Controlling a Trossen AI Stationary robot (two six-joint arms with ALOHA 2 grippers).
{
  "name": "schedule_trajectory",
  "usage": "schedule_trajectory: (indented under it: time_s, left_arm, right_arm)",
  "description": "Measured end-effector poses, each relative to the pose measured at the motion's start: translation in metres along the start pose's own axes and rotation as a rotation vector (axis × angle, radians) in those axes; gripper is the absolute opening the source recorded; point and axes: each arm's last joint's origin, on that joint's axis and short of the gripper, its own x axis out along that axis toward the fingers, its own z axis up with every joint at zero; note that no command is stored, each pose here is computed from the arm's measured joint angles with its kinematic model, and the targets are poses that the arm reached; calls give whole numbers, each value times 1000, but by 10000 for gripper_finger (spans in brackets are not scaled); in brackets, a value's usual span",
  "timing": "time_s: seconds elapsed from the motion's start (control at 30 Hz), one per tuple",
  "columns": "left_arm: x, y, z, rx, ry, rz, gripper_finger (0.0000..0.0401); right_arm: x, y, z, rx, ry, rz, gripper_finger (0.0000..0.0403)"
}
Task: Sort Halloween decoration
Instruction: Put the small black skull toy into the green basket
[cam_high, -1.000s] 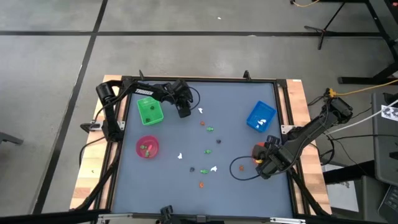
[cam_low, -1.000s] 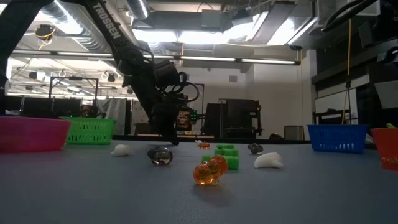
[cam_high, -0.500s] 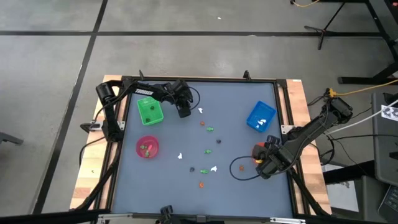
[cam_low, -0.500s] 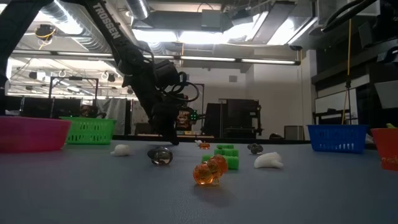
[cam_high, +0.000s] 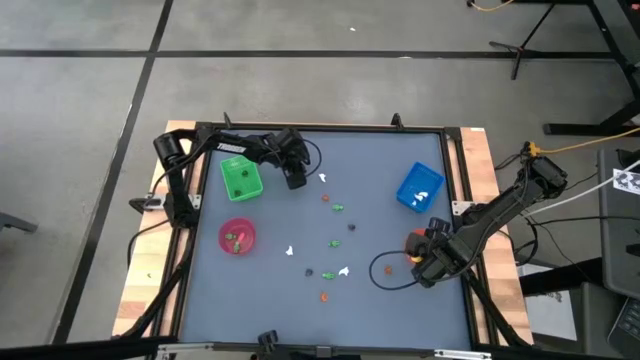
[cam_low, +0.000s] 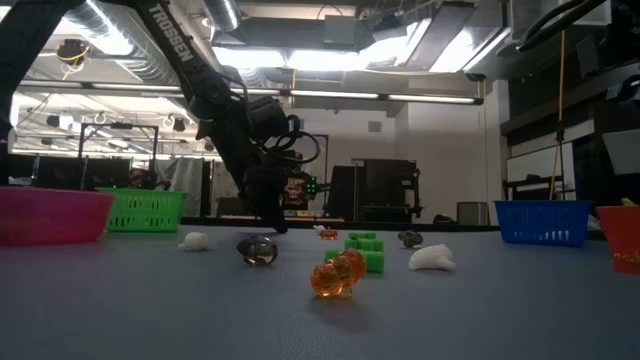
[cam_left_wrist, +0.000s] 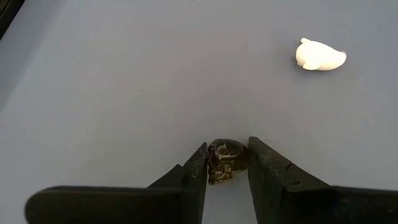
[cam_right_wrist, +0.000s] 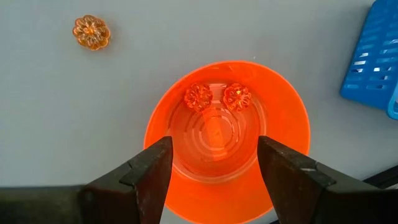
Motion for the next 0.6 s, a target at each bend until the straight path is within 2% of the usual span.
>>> schedule_trajectory:
  time_s: [0.4, 0.6]
  left_arm:
    - [-23, -1, 2, -1, 29, 16, 68]
    - [-45, -3, 3, -3, 50, 6, 67]
  right_arm:
    - [0, 0, 0, 0, -1, 2, 234]
    - [0, 0, 0, 0, -1, 2, 234]
